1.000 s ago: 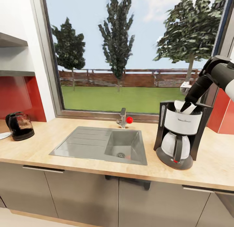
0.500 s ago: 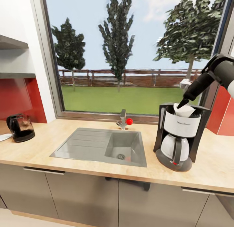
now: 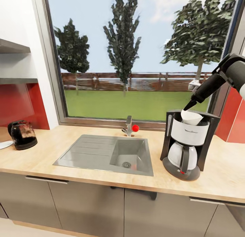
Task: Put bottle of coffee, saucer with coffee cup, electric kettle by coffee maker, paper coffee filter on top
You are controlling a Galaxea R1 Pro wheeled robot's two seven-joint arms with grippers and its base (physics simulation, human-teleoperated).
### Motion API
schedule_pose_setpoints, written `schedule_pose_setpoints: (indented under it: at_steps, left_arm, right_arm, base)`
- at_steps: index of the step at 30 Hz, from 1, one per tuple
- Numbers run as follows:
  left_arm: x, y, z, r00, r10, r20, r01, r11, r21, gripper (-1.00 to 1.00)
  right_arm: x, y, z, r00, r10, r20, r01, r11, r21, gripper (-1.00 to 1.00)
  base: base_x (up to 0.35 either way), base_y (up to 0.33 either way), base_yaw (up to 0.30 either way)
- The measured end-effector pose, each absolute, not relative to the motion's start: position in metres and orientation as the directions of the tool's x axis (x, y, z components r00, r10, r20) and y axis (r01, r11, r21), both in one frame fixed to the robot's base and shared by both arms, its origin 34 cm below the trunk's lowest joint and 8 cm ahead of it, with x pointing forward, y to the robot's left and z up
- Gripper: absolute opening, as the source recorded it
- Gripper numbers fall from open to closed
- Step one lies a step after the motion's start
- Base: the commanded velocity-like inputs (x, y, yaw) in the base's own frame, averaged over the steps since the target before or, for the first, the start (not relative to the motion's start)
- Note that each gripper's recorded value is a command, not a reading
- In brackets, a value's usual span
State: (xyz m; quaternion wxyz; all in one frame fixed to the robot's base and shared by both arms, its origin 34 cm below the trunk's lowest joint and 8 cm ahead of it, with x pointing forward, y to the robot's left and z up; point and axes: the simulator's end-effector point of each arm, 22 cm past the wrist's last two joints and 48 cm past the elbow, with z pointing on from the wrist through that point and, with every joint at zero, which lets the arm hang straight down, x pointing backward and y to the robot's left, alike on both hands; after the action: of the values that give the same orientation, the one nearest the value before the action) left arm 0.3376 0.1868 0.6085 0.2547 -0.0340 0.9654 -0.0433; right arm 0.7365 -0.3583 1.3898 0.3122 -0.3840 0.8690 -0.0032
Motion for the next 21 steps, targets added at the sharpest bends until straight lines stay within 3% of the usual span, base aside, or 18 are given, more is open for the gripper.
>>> schedule_pose_setpoints:
  at_steps: [12,21]
  left_arm:
    - [0.3376,0.1868,0.6098,-0.868,-0.088,-0.489,-0.044,0.994,-0.101,1.00]
    - [0.3376,0.1868,0.6097,-0.868,-0.088,-0.489,-0.044,0.994,-0.101,1.00]
  right_arm:
    - [0.7366,-0.3580,1.3917,-0.516,-0.661,-0.545,-0.659,0.712,-0.240,1.00]
    - [0.7367,-0.3579,1.3913,-0.517,-0.661,-0.545,-0.660,0.713,-0.239,1.00]
  base:
    - [-0.003,0.000,0.000]
    - [-0.144,0.000,0.000]
